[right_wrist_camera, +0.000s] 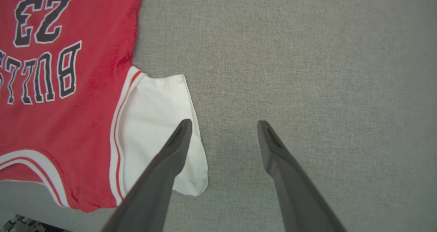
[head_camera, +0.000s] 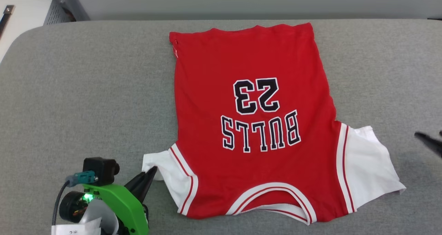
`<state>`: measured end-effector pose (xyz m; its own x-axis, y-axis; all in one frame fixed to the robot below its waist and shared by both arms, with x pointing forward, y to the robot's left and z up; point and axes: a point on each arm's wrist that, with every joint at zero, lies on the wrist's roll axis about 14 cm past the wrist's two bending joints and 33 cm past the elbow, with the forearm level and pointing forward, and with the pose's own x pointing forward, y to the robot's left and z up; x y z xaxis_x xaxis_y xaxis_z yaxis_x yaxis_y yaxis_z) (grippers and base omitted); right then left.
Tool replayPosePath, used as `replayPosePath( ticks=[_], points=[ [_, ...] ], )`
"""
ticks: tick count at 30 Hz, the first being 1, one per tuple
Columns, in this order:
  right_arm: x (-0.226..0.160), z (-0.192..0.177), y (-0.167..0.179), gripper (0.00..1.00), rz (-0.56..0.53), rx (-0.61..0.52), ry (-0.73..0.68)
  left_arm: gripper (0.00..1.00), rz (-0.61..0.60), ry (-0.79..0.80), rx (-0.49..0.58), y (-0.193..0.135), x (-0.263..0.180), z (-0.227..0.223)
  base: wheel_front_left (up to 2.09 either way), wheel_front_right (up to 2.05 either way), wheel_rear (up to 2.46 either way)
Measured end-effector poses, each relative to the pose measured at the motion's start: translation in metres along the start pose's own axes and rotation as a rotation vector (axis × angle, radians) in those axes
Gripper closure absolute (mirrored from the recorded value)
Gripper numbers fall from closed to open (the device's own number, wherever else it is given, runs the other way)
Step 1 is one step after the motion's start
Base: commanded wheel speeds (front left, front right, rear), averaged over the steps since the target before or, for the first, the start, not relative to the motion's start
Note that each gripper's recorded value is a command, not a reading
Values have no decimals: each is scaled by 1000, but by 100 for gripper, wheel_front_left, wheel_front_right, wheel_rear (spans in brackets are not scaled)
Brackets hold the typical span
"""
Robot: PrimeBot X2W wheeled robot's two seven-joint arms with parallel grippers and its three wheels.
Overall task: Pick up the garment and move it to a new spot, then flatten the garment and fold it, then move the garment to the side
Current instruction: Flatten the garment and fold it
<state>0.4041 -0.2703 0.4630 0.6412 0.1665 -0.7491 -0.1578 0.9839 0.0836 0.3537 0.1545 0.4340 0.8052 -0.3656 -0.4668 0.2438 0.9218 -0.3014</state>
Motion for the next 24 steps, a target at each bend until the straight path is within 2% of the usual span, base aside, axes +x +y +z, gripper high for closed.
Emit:
replayPosePath(
  ticks=[5,11,17,24],
  points=[
    [16,62,14,0,29,-34,-53,100,-40,15,26,-12,11,5,0,0,0],
    [55,119,27,0,46,-47,-31,100,-69,42,55,-21,24,5,0,0,0],
    [105,150,39,0,43,-66,62,100,-57,42,54,-19,32,6,0,0,0],
    [166,168,59,0,41,-98,138,100,-30,64,24,-13,39,-4,0,0,0]
  ],
)
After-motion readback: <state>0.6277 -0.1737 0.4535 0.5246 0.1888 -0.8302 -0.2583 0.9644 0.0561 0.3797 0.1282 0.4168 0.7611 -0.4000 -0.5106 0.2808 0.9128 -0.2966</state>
